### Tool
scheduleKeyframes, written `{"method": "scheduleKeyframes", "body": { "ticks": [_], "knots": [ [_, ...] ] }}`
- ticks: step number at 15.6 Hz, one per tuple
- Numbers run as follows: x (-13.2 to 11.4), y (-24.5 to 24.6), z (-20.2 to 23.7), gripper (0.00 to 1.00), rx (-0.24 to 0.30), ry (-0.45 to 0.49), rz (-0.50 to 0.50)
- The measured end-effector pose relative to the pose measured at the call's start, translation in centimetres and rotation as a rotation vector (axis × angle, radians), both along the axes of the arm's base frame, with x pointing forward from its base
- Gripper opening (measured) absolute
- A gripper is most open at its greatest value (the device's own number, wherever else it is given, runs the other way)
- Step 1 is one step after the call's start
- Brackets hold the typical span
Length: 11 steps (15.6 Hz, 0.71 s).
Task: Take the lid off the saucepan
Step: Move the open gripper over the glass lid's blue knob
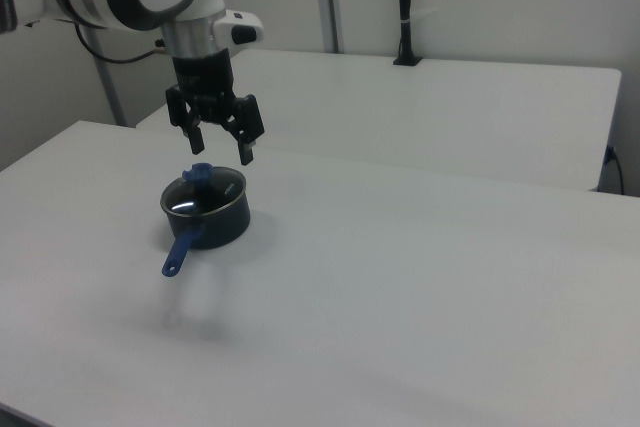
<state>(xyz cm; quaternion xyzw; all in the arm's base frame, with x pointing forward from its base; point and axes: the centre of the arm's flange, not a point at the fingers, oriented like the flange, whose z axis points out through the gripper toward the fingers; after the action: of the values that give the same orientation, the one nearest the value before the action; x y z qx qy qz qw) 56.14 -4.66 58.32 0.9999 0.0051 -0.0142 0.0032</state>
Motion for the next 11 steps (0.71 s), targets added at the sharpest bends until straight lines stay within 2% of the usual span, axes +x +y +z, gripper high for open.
{"method": "scheduleKeyframes", "body": {
  "ticks": [3, 7, 11],
  "knots": [
    [0.2, 0.3, -0.3, 1.00, 0.014, 0.004, -0.008],
    [1.0, 1.6, -0.2, 1.00, 0.091, -0.046, -0.052],
    [3.8, 4.2, -3.1, 1.00, 0.099, -0.083, -0.018]
  ]
}}
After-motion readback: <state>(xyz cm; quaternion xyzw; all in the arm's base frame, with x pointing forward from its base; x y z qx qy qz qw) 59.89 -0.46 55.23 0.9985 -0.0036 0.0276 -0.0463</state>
